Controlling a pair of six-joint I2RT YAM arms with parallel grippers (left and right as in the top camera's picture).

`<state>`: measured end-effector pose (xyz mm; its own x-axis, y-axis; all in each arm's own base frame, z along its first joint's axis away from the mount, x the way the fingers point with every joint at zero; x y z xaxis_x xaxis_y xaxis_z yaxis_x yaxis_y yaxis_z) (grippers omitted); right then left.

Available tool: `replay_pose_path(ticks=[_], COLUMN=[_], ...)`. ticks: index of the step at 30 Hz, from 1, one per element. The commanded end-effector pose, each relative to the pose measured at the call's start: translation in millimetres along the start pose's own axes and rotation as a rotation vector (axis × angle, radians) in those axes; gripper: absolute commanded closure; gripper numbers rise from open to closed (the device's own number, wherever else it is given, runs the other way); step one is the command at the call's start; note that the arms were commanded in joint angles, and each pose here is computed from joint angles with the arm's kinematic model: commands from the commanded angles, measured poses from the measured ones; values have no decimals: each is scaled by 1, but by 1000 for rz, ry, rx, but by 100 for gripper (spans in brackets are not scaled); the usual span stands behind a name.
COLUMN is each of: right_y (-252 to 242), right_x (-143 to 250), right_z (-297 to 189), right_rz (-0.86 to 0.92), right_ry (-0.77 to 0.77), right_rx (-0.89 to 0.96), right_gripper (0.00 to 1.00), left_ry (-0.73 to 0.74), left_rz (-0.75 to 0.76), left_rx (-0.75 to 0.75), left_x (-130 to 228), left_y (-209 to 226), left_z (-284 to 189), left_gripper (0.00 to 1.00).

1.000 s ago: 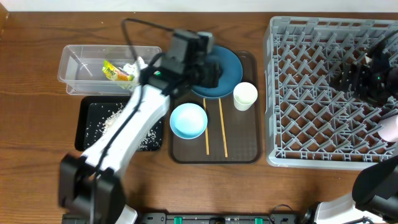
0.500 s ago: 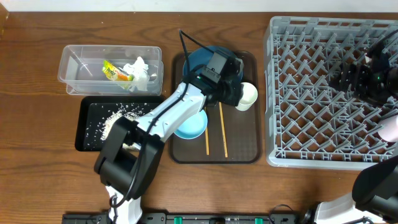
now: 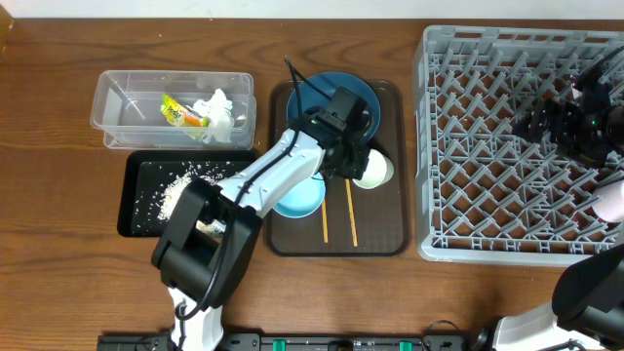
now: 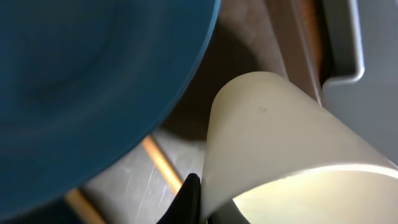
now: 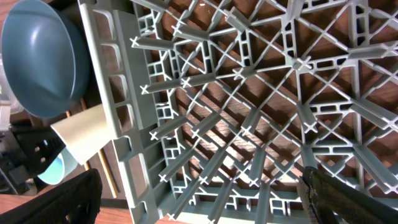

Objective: Sort waste into correct bins and load items into the dishwasher rack
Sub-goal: 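Grasp the white cup on the brown tray with the left gripper, then lift the white cup and pass it to the right gripper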

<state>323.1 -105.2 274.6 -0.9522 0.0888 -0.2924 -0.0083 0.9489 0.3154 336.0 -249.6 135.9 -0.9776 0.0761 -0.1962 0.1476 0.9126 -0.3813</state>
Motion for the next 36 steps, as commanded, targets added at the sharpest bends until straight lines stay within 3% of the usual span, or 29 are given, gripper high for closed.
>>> replay_pose_path(ticks=[1, 4, 9, 17, 22, 26, 36], right_y=[4, 6, 27, 89, 136, 160, 201], right_x=[-2, -2, -4, 6, 19, 22, 20], right_z=[-4, -4, 5, 53, 88, 105, 93], right_rz=[-38, -62, -176, -442, -592, -701, -962], right_ry=[-12, -11, -34, -46, -105, -166, -419], right_rx=[-3, -19, -165, -501, -753, -845, -1141], right_gripper=[1, 1, 1, 1, 1, 3, 3], left_ry=[-79, -127, -122, 8, 84, 130, 145], left_rz=[-6, -64, -142, -199, -193, -174, -173], left_rx=[29, 100, 394, 775, 864, 936, 952], left_x=[-10, -16, -30, -45, -42, -39, -38], left_y=[-1, 2, 11, 33, 32, 28, 27], left_z=[-39, -73, -119, -138, -134, -139, -140], left_gripper=[94, 94, 94, 94, 94, 94, 94])
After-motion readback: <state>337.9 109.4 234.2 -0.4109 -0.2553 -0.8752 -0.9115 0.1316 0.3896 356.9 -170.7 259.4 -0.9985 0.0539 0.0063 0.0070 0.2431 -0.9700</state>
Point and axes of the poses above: each gripper's point midway between its finger pads, its own z axis out along the fingers, its own y axis along the line the jaws close on, x = y × z, the point moved 9 cm from there along -z, back along the fingers, and after that the axes turned 14 degrees about -z, right-handed, at the moved point
